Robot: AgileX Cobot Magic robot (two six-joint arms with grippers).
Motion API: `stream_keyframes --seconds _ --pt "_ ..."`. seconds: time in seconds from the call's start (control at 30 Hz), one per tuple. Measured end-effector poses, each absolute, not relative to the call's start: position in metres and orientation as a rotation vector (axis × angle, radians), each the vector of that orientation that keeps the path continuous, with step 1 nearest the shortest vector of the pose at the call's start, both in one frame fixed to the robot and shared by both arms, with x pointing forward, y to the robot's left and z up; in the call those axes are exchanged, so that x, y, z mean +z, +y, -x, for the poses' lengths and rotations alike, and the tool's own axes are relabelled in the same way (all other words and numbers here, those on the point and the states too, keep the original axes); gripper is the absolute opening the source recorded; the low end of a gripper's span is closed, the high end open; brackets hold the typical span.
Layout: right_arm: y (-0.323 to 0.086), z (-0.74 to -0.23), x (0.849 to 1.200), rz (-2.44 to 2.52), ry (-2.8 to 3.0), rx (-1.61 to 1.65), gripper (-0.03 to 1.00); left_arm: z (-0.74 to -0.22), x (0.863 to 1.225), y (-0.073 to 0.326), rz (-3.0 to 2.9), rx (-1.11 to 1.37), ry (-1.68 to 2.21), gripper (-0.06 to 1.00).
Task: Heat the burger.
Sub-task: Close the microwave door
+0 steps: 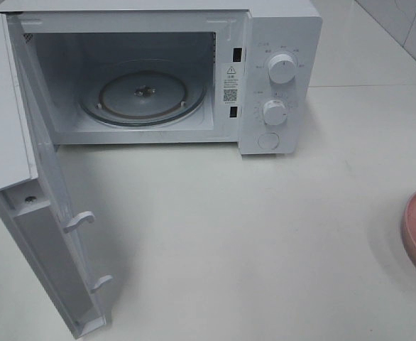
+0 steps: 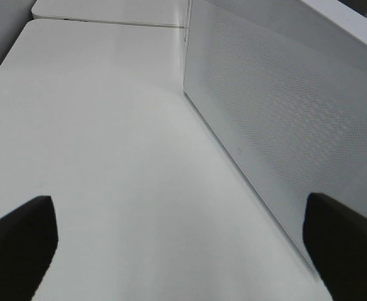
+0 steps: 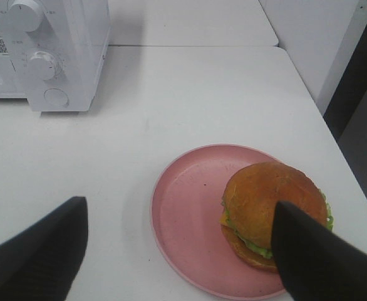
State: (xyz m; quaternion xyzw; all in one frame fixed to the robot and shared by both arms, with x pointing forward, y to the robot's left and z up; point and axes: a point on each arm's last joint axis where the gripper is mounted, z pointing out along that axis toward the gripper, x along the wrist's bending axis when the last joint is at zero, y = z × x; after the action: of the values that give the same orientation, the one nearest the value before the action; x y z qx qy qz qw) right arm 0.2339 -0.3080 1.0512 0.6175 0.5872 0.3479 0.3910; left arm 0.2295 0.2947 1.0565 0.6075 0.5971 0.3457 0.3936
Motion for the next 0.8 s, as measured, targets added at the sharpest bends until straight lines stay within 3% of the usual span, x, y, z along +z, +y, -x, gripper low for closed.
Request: stream_keyframes --seconds 0.8 --pt "-0.308 -0.2339 1.0512 -1.569 1.492 0.884 0.75 -0.2295 1.0565 0.2947 -1.54 0.877 1.516 0.99"
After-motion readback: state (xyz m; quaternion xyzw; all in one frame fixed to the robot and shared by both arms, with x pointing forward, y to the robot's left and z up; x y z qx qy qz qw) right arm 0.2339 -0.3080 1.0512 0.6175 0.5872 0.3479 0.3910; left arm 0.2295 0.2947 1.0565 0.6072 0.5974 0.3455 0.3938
